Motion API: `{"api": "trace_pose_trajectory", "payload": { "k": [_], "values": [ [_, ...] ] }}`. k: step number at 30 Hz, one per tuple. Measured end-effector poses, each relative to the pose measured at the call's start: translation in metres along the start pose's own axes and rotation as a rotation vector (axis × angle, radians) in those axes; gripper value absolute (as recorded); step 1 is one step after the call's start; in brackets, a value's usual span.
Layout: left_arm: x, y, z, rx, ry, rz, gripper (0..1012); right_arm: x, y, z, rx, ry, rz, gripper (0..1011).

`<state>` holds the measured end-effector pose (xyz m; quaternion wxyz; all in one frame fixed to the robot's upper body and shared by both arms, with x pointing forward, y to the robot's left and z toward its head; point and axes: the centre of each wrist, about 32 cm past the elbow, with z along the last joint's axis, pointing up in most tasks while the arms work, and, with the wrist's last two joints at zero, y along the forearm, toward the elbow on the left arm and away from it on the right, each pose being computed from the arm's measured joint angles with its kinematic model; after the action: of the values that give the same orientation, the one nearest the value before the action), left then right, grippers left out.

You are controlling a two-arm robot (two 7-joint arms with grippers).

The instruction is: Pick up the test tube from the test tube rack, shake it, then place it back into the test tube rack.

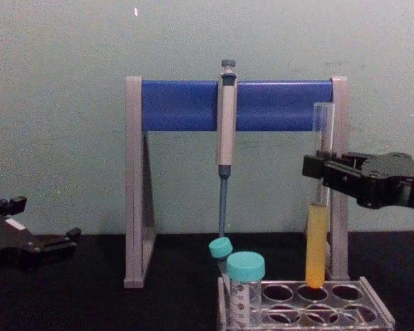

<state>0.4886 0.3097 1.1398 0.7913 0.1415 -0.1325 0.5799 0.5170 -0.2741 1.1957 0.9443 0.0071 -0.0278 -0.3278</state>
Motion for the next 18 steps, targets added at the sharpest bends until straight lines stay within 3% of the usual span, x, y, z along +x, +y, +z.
{"api": "trace_pose_trajectory", "payload": {
  "k": [18],
  "values": [
    [0.0000, 0.0000, 0.0000, 0.000, 0.000, 0.000, 1001, 0.0032, 0.0051, -0.0104, -0.031, 0.013, 0.005, 229]
  ]
}}
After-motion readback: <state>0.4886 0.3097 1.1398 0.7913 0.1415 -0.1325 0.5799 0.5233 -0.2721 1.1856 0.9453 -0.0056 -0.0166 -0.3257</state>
